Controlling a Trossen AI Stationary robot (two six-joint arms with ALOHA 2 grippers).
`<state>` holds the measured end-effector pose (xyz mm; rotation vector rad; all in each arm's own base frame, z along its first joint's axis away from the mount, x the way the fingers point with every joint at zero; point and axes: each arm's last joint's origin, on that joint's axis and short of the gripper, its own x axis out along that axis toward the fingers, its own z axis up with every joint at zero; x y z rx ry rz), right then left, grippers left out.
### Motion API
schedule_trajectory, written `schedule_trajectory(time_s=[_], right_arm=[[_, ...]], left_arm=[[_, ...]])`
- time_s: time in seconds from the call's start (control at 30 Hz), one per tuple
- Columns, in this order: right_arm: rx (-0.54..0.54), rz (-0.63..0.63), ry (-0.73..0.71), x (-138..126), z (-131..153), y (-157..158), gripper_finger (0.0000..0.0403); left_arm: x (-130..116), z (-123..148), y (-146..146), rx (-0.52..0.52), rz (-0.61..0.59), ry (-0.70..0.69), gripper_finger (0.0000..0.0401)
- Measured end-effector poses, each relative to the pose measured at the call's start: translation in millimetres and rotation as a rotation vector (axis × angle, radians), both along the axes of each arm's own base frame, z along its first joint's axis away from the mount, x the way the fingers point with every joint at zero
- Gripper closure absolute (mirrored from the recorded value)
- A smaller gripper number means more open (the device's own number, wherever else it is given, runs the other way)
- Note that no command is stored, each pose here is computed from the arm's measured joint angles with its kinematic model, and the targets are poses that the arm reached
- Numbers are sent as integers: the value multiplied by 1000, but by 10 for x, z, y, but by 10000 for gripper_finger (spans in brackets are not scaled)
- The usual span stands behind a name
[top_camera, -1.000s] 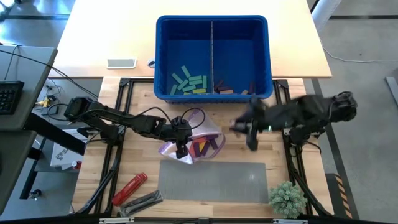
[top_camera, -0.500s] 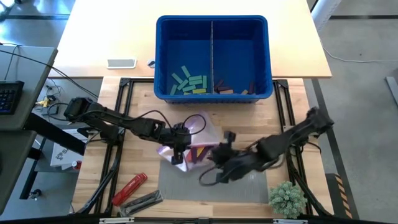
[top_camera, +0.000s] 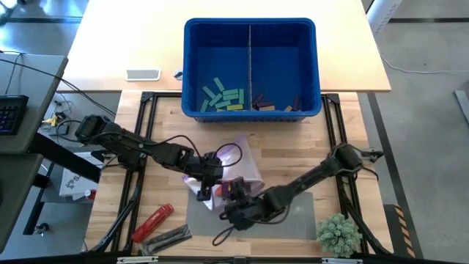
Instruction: Sort blocks
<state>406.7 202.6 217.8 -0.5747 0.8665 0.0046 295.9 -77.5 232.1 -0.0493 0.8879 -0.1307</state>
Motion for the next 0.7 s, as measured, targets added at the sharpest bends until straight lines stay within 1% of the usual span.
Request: schedule_trajectory(time_s=[0.1, 0.17, 0.23, 0.3, 0.37, 0.43, 0.53, 0.6, 0.7], right_arm=[[-6, 62, 79, 111, -192, -106, 317], [-71, 82, 120, 177, -321, -200, 317], [-161, 50, 131, 234, -381, -334, 317], [-207, -21, 119, 273, -375, -470, 311], [-184, -71, 132, 280, -360, -581, 278], [-145, -107, 161, 256, -330, -663, 231], [-80, -151, 173, 182, -202, -700, 166], [-40, -151, 166, 127, -95, -670, 138], [10, -134, 86, 14, 189, -546, 121]], left_arm=[[-9, 0, -33, 1, -9, -1, 401], [-13, 1, -53, -4, -4, -1, 401], [-17, 1, -69, -16, 9, 1, 401], [-22, 1, -86, -19, 12, 2, 401], [-28, 2, -106, -17, 7, 0, 401], [-29, 1, -110, -14, 10, -1, 401], [-24, 4, -102, -8, 52, -9, 401], [-22, 5, -98, -1, 69, -14, 401], [-21, 5, -93, 7, 75, -17, 401]])
